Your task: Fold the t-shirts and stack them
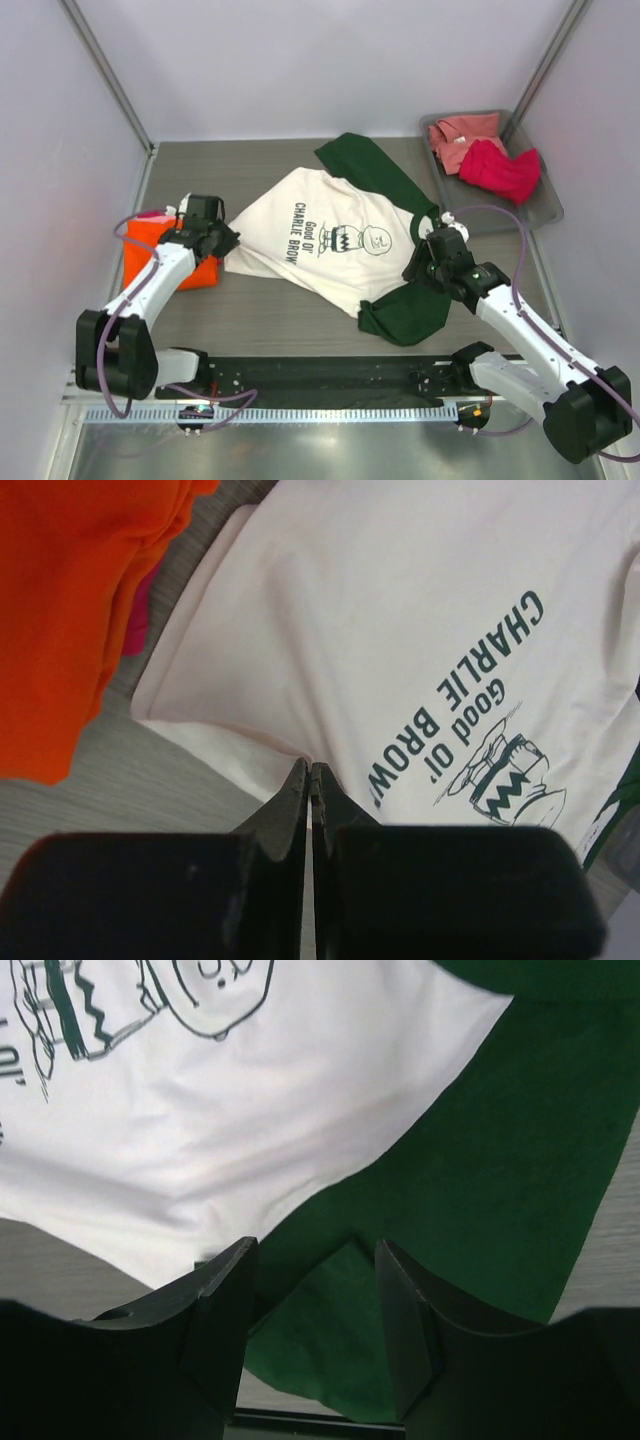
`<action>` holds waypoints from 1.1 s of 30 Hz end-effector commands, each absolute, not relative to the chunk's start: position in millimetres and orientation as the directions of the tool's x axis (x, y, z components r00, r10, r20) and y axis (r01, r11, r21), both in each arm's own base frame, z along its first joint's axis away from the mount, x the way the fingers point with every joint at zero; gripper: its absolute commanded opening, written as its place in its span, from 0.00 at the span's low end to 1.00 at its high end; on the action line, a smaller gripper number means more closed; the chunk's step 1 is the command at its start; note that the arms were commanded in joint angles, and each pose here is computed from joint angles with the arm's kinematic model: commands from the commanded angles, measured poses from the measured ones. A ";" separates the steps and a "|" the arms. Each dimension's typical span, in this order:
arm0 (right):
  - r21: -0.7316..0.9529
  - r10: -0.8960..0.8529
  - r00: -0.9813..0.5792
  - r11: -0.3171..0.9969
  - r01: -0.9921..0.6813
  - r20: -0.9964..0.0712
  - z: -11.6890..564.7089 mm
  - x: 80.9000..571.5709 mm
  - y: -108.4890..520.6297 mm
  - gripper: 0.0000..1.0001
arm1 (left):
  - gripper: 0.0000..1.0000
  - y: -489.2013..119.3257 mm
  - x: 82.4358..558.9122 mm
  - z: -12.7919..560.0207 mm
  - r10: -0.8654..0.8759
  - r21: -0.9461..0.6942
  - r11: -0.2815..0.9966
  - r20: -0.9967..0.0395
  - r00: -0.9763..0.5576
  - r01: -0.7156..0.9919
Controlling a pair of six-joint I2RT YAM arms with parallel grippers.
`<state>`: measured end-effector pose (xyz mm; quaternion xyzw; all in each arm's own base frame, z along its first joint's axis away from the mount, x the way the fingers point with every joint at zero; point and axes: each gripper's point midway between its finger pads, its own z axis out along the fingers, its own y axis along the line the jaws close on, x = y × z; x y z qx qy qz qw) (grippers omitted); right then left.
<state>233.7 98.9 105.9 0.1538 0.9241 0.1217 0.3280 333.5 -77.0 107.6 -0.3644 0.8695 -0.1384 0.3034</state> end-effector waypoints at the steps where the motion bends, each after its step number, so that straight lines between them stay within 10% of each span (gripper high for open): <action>1: 0.341 0.360 -0.780 0.918 0.201 -0.511 95.9 213.1 109.3 0.56 | 0.00 -68.4 303.9 105.3 -0.694 -0.419 0.720 -0.437 -0.572 -0.553; 33: 0.179 0.359 -0.822 0.933 0.312 -0.442 28.5 214.6 118.1 0.42 | 0.00 -45.4 229.5 68.8 -0.680 -0.349 0.730 -0.449 -0.579 -0.587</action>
